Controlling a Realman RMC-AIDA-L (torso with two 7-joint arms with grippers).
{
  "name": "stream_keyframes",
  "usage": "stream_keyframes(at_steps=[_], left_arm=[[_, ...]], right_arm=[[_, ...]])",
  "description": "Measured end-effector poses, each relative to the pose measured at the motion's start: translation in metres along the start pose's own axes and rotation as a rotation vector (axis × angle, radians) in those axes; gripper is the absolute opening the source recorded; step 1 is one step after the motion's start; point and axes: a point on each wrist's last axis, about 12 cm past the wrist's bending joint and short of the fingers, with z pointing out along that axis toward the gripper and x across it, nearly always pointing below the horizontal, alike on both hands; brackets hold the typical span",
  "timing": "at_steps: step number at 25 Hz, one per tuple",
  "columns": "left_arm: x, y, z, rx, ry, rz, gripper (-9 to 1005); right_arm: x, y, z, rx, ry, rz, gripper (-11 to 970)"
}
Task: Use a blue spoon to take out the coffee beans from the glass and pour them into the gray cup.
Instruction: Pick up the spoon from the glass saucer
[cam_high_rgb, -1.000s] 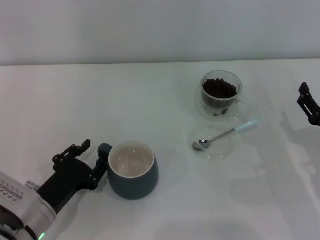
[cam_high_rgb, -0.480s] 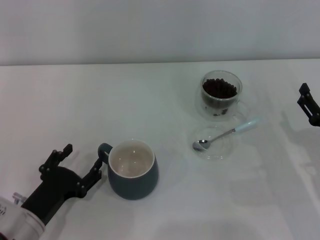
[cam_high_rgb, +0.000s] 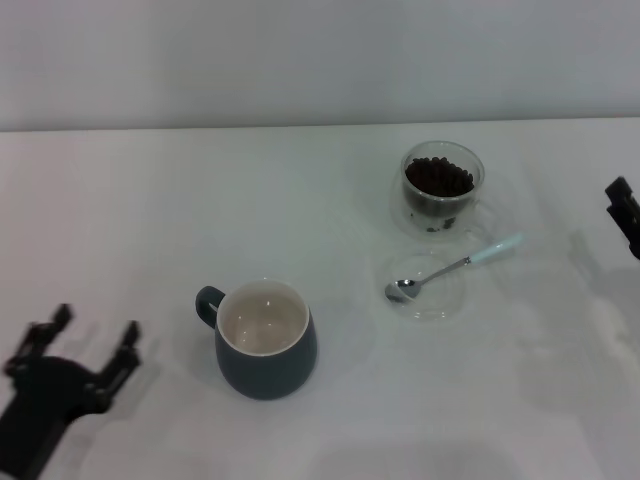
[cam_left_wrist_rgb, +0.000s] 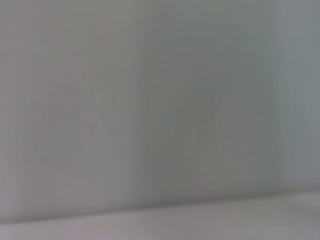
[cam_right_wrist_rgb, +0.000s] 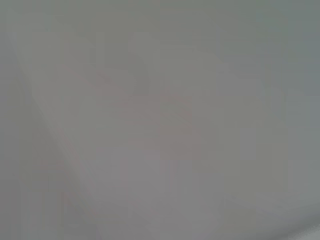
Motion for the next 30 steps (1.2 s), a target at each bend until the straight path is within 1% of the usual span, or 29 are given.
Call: stream_keyframes(at_steps=[1, 2, 4, 5, 6, 12, 16, 23, 29, 30], left_arm=[[0.0, 0.0, 0.0, 0.0, 0.0, 0.0, 831], [-0.002, 0.007, -0.011, -0.077, -0.043, -0.023, 831], [-0.003, 0.012, -0.015, -0.112, -0.058, -0.027, 830], [-0.003, 0.012, -0.015, -0.112, -0.058, -0.027, 830], [-0.004, 0.019, -0.02, -0.155, -0.071, -0.025, 830], [-0.004, 0.025, -0.023, -0.196, -0.079, -0.028, 827], [-0.004, 0.026, -0.024, -0.202, -0.081, -0.026, 827], [-0.005, 0.028, -0.023, -0.2, -0.082, -0.018, 821], [-0.006, 0.029, -0.02, -0.197, -0.087, -0.013, 820], [-0.006, 0.031, -0.021, -0.207, -0.084, -0.008, 820]], right_arm=[[0.001, -0.002, -0.002, -0.008, 0.026, 0.064, 869], [0.003, -0.004, -0.004, -0.018, 0.058, 0.12, 869], [0.008, -0.004, -0.006, -0.034, 0.114, 0.206, 868], [0.01, -0.003, -0.007, -0.043, 0.142, 0.238, 868], [0.012, -0.002, -0.007, -0.049, 0.164, 0.26, 868], [0.021, 0.003, -0.005, -0.065, 0.254, 0.351, 868], [0.025, 0.009, 0.0, -0.079, 0.289, 0.38, 869], [0.031, 0.023, 0.017, -0.107, 0.342, 0.377, 869], [0.032, 0.028, 0.025, -0.111, 0.356, 0.376, 868], [0.032, 0.029, 0.027, -0.106, 0.362, 0.373, 868]])
